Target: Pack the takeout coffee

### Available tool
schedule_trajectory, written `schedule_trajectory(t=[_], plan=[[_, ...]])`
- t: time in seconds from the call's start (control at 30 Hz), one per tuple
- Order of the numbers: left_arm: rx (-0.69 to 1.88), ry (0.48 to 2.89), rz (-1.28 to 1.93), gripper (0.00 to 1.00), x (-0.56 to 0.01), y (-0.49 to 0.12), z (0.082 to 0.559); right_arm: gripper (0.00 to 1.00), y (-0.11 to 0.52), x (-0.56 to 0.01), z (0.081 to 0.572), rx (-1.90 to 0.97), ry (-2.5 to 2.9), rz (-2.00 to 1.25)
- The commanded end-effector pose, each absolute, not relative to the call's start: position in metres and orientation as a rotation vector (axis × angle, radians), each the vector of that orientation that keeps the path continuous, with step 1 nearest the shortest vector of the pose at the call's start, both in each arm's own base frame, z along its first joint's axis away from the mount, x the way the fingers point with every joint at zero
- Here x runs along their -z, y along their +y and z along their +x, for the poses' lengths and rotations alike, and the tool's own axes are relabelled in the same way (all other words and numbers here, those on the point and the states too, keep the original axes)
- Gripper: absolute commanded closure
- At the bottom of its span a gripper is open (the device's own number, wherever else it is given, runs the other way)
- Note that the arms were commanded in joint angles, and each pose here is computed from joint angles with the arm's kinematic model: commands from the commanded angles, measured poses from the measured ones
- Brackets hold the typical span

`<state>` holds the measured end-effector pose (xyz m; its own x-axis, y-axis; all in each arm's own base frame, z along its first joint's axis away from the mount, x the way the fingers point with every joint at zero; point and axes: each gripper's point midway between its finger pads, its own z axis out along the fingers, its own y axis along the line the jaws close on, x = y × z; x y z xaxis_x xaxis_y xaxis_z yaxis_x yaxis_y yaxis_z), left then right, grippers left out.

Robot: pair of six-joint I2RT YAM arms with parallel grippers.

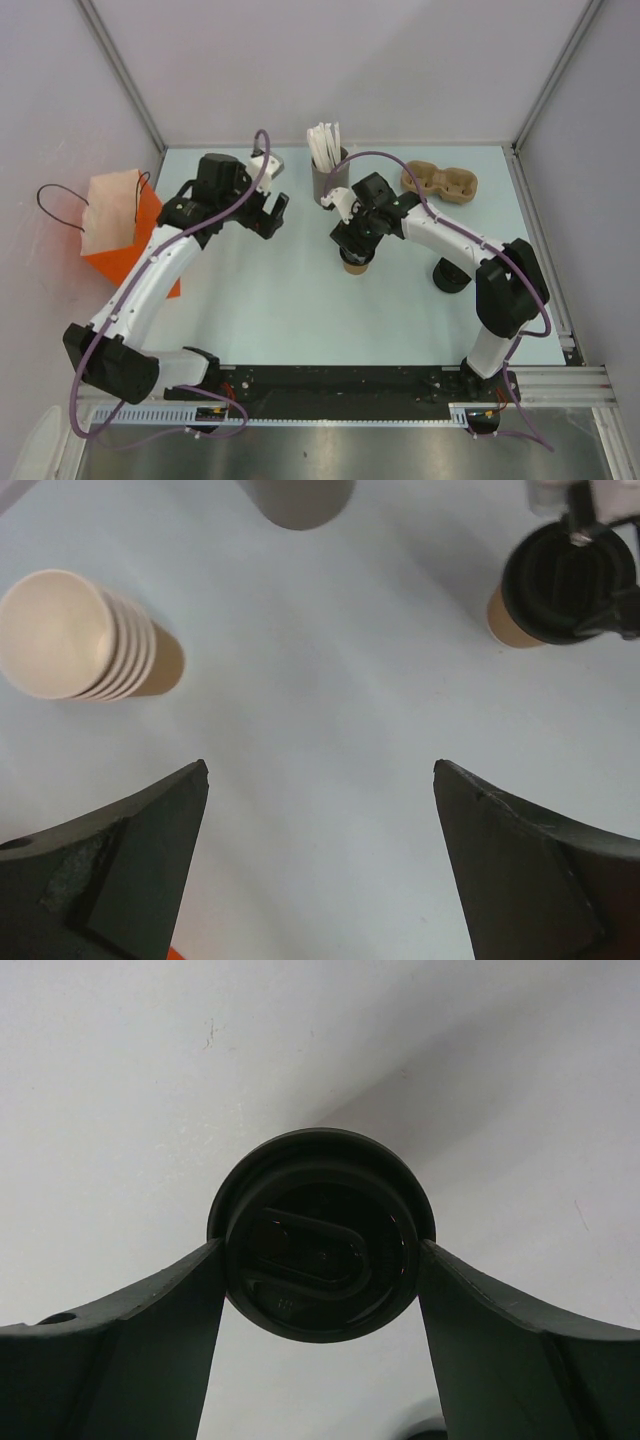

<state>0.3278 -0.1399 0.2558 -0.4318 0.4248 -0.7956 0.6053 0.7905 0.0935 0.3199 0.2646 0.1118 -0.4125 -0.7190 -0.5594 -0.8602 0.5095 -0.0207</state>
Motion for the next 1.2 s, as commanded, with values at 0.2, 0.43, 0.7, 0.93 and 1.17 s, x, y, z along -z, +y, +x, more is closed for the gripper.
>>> schedule_trajectory(t=[0.2, 0.43, 0.7, 0.93, 1.17], plan=[[0.256, 2.127, 0.898, 0.01, -0.22, -0.172, 0.325, 0.26, 0.249, -0.067, 0.319, -0.253, 2.381, -1.313], [0.255, 2.102, 0.883, 0.01, -0.228, -0.171, 0.324, 0.27, 0.256, -0.093, 0.325, -0.277, 2.293, -1.282], [0.232, 2.074, 0.873, 0.01, -0.24, -0.167, 0.324, 0.3, 0.259, -0.114, 0.323, -0.329, 2.242, -1.271], [0.187, 2.046, 0.855, 0.0, -0.253, -0.159, 0.326, 0.34, 0.252, -0.136, 0.33, -0.356, 2.208, -1.225], [0.138, 2.018, 0.824, 0.01, -0.273, -0.146, 0.33, 0.36, 0.241, -0.158, 0.338, -0.355, 2.178, -1.178]])
